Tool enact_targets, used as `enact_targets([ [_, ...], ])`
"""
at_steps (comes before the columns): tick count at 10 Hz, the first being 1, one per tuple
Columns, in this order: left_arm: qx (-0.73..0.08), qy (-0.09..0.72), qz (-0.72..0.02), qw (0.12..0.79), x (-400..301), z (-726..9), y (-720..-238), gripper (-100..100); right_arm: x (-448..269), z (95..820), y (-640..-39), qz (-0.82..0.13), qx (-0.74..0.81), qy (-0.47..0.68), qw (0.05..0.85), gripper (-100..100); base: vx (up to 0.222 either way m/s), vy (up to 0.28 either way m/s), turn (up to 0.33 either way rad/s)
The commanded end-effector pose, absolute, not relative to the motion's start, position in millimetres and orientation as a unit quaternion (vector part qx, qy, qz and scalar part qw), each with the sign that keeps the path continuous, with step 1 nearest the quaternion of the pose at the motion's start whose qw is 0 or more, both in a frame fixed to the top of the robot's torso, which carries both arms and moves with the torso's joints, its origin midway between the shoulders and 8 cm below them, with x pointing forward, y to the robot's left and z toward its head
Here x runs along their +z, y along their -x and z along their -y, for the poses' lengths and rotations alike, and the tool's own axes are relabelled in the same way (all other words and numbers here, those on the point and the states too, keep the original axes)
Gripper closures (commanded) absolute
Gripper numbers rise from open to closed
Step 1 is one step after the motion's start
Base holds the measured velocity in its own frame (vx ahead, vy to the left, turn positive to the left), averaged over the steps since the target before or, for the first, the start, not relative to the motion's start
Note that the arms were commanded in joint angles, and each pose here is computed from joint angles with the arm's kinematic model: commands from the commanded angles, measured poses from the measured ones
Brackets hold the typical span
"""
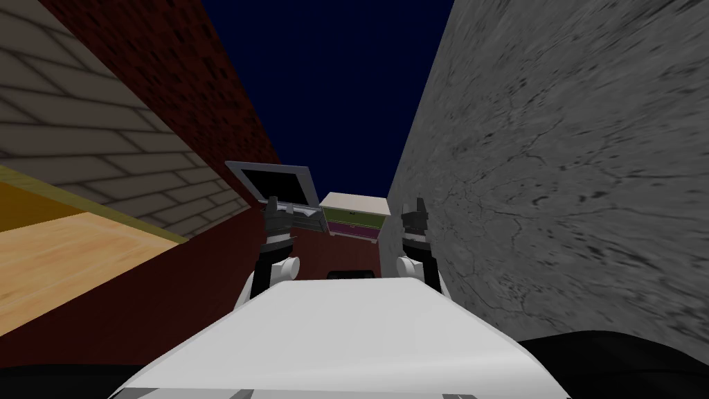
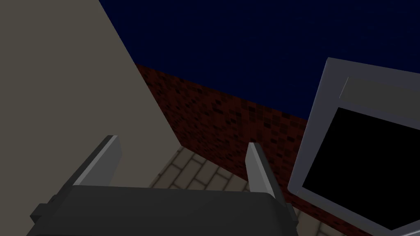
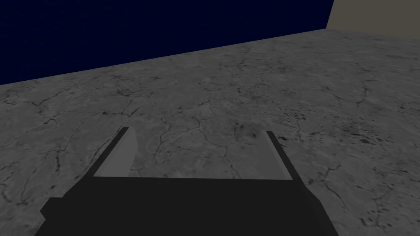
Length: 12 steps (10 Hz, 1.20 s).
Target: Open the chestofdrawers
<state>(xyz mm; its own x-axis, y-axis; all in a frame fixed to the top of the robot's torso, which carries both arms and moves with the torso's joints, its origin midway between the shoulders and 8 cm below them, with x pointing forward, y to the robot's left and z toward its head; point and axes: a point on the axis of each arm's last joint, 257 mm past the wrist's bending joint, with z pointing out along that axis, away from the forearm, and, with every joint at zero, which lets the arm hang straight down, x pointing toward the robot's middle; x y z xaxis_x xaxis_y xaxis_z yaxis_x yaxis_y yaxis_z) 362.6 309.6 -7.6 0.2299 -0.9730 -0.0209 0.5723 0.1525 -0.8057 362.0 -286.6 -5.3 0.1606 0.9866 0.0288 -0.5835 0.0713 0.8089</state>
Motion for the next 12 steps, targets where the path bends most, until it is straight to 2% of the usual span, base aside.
enact_targets([
  [1,-0.550,0.348,-0.288,0.703,-7.6,-309.6,-362.6,0,-5.3,286.6,-362.0,-0.284,0.582,-0.354,0.674,0,0.000,0.000,0.000],
  [9,-0.550,0.348,-0.287,0.703,-7.4,-309.6,-362.6,0,-5.1,286.6,-361.9,-0.284,0.582,-0.354,0.674,0,0.000,0.000,0.000],
  [10,-0.550,0.348,-0.287,0.703,-7.4,-309.6,-362.6,0,-17.3,280.5,-369.2,-0.313,0.577,-0.351,0.668,-100,0.017,0.009,0.079],
  [12,-0.550,0.348,-0.288,0.702,-7.7,-309.6,-362.7,0,-47.1,271.0,-383.3,-0.366,0.561,-0.356,0.652,-100,0.037,0.025,0.132],
])
